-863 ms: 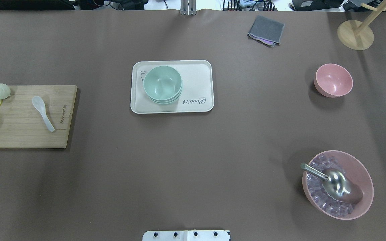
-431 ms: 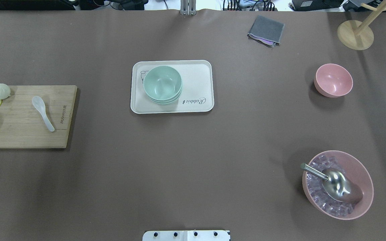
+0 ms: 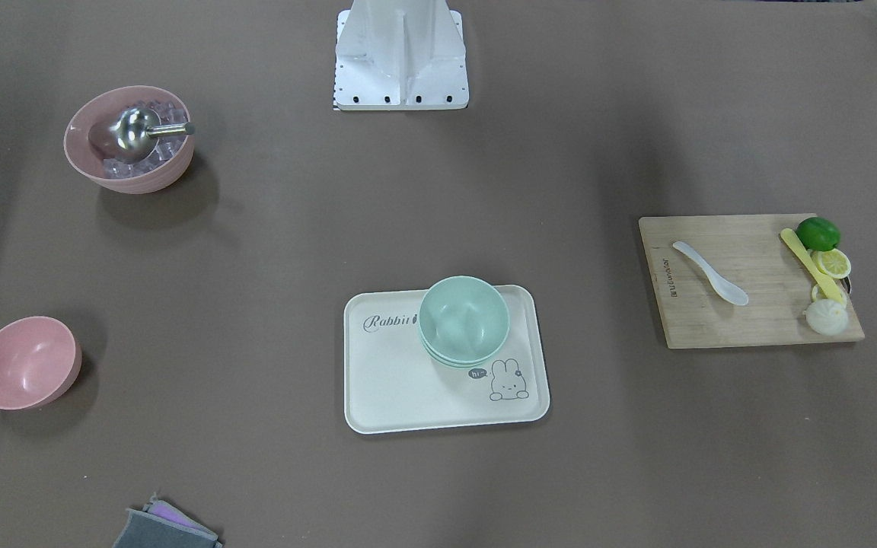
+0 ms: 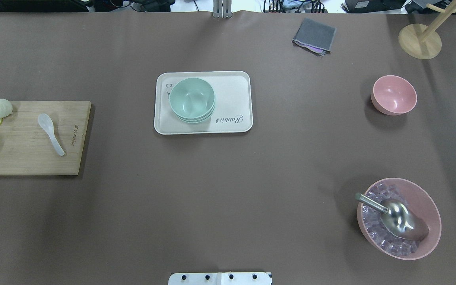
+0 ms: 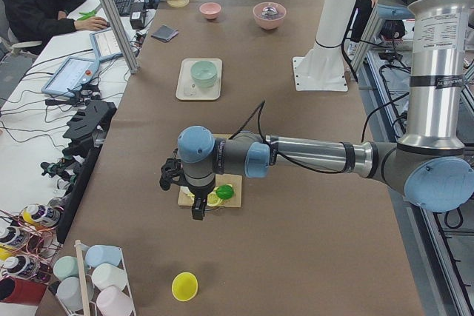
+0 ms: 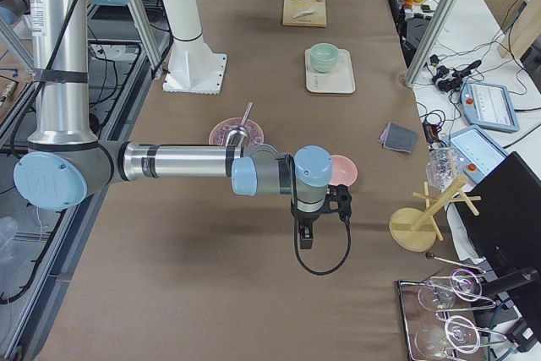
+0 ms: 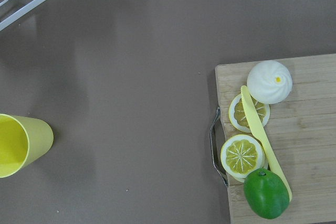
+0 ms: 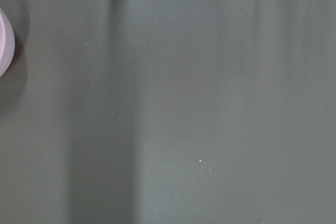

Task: Stack pink bowl on green and place spoon

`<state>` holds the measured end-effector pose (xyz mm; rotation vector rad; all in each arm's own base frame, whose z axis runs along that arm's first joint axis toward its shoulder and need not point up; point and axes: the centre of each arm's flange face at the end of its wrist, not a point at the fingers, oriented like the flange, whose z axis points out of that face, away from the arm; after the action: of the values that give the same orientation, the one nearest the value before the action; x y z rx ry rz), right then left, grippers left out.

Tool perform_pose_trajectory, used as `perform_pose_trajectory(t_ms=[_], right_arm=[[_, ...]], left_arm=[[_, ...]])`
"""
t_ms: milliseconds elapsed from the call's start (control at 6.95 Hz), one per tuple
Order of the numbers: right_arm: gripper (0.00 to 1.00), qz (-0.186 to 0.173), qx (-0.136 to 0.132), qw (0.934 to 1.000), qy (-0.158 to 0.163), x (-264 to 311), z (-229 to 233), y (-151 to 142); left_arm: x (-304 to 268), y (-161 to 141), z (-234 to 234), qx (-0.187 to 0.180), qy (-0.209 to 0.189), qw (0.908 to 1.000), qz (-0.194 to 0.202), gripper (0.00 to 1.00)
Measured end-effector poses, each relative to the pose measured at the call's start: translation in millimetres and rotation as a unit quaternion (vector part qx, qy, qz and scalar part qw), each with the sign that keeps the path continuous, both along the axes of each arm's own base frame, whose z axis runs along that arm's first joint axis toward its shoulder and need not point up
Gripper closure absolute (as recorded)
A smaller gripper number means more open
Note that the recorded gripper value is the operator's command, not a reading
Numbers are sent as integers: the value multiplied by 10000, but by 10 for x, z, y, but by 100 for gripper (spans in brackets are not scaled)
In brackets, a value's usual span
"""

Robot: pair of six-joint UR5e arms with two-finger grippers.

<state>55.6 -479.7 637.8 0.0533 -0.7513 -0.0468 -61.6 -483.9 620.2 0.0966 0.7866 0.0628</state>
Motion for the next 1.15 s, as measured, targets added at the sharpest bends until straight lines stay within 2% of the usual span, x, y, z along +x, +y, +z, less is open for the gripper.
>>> perform_pose_trajectory(t_ms=[1150], right_arm=[[0, -4, 32, 10000, 2, 0, -28, -1]], left_arm=[[0, -10, 3, 1, -3, 10000, 3, 2]])
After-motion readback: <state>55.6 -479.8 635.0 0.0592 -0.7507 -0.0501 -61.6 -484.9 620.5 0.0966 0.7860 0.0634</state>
